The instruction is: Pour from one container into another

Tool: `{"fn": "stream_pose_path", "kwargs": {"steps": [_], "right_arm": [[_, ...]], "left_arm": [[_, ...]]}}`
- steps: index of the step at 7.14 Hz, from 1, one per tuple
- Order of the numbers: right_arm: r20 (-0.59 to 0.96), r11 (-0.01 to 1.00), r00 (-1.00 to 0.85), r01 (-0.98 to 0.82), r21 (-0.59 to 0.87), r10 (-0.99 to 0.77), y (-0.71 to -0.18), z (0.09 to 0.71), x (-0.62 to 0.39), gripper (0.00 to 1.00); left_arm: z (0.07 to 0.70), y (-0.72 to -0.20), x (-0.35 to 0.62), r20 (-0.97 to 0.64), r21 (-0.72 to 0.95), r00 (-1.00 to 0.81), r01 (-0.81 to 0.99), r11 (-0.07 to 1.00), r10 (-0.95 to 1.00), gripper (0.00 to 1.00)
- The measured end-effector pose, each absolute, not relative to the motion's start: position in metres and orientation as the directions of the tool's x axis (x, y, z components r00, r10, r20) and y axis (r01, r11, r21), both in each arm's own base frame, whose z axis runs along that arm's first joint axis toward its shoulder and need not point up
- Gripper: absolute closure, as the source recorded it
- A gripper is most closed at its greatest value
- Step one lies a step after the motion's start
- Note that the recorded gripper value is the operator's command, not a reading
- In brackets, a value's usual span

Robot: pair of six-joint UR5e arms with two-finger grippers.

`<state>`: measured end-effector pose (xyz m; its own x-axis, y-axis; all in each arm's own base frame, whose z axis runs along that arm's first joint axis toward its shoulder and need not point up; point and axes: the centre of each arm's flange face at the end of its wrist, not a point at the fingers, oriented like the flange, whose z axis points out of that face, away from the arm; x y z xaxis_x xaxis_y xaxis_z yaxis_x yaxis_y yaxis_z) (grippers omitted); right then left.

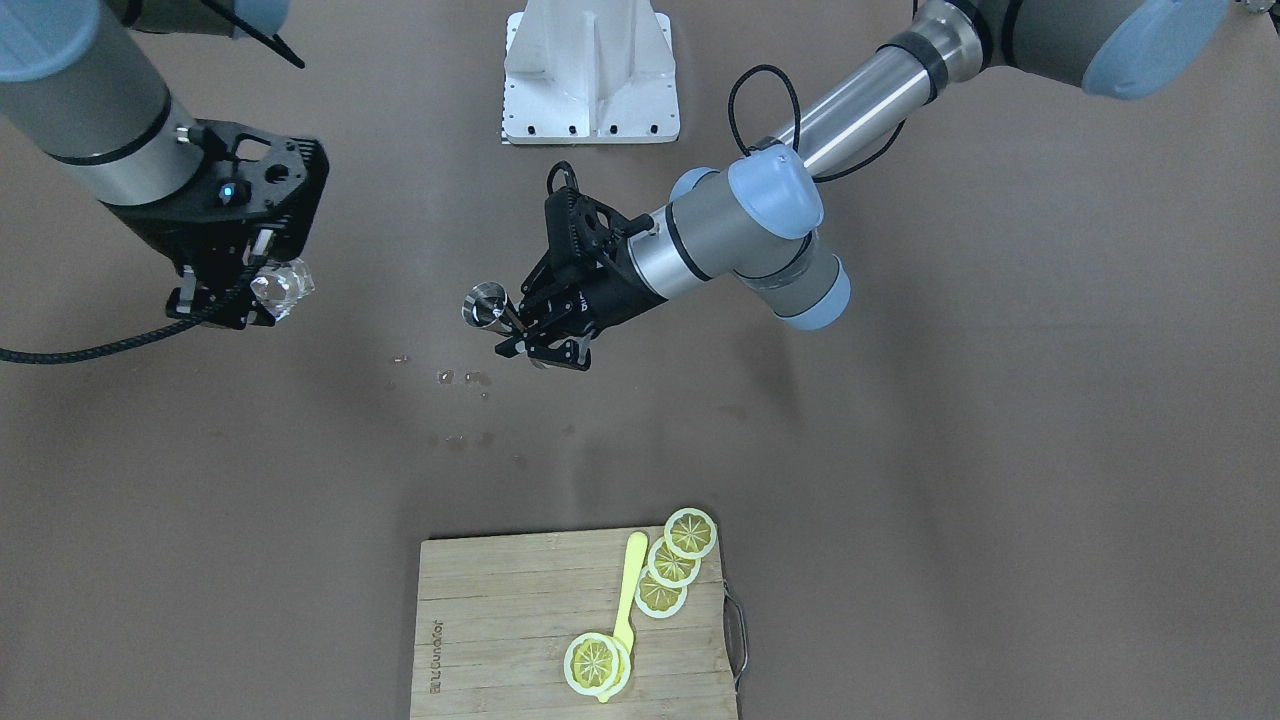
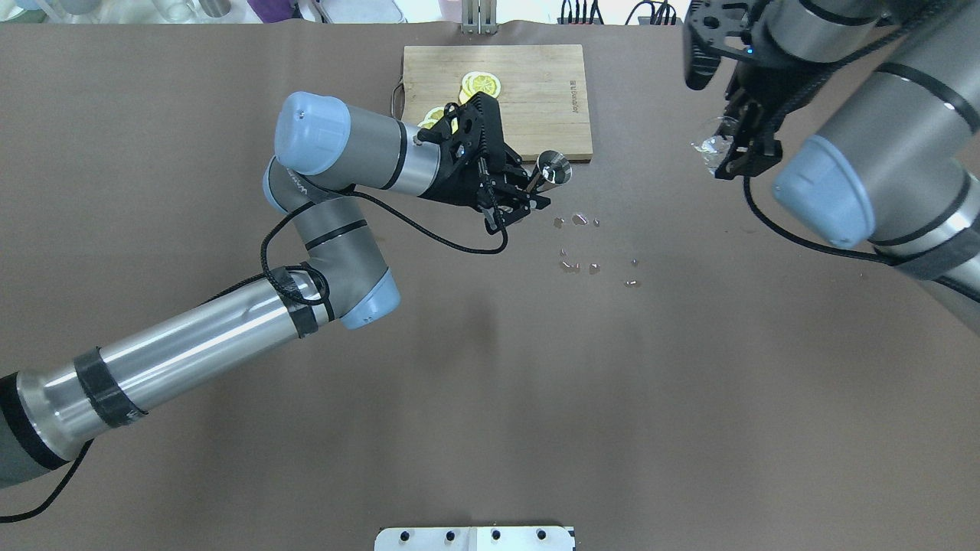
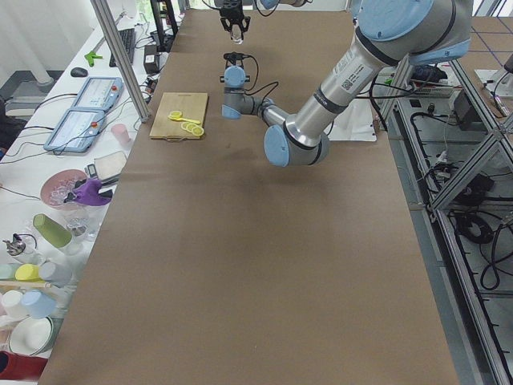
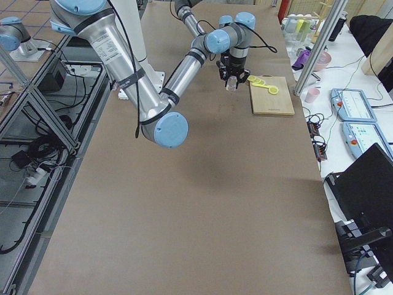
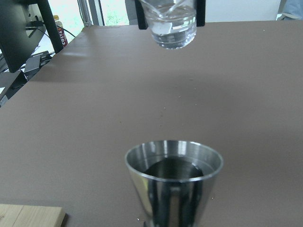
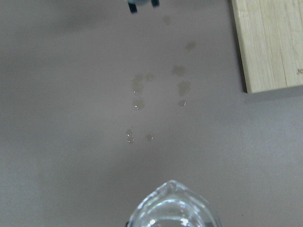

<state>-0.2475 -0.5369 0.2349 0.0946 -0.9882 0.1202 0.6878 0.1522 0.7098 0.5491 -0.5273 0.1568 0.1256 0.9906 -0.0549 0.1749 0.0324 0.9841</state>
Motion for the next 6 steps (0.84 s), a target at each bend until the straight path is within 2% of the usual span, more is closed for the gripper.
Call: {"fn": "stream_pose_path", "kwargs": {"steps": [3,6], "right_arm": [[0.166,0.236,0.169,0.618,0.75,-0.971,-0.529,0.319,-0.178,1.0],[0.284,0.428,0.347,0.471,0.771,-0.894,-0.488,0.405,-0.138,1.0]], "left_arm": [[0.205,-0.539,0.5,-0.092,0.984,0.185,0.17,0.061,0.978,1.0],[0.258,-0.536,0.449,-0.163,0.974,0.296,0.199,0.106,0.941,1.0]]}}
